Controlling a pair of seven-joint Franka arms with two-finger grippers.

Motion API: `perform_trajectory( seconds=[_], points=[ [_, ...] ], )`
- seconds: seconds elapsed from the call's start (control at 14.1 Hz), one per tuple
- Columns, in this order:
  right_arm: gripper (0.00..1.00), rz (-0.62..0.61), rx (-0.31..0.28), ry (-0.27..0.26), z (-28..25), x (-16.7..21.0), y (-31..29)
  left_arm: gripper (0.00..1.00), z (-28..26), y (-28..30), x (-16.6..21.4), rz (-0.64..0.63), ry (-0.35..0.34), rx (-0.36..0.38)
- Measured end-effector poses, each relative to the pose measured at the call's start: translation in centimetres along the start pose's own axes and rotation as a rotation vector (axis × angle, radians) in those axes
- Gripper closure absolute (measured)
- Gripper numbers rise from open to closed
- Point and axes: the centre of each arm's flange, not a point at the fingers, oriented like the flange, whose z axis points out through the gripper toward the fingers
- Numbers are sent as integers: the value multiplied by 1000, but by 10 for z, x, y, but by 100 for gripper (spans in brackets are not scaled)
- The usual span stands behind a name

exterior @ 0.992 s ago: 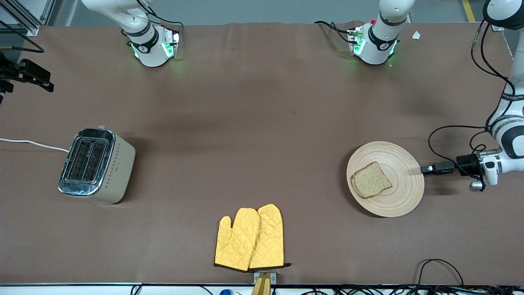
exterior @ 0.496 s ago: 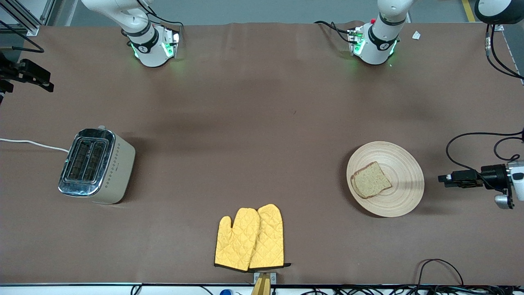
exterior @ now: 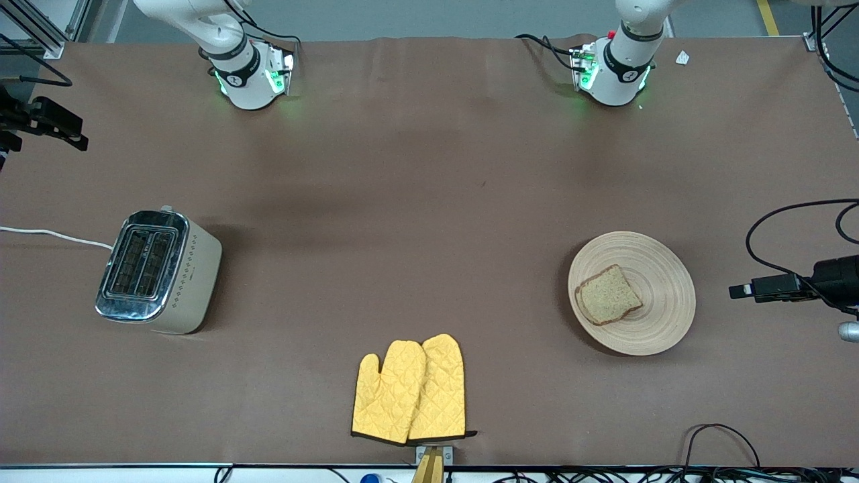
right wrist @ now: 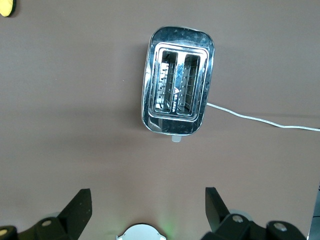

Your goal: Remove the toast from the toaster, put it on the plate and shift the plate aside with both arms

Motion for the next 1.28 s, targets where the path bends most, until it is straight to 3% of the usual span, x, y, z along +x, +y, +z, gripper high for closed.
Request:
perform_trajectory(
  seconds=[0.21,0.64,0.92,1.28],
  points=[
    [0,0,0,0,0,0,0,0,-15,82,-21,-56,-23,141],
    [0,0,0,0,0,0,0,0,-60,155,-73,-5,15,385],
    [0,-1,0,0,0,0,0,0,-99,177,-114,24,70,450],
    [0,-2,4,0,3,4,-1,0,-85,207,-172,88,35,530]
  ],
)
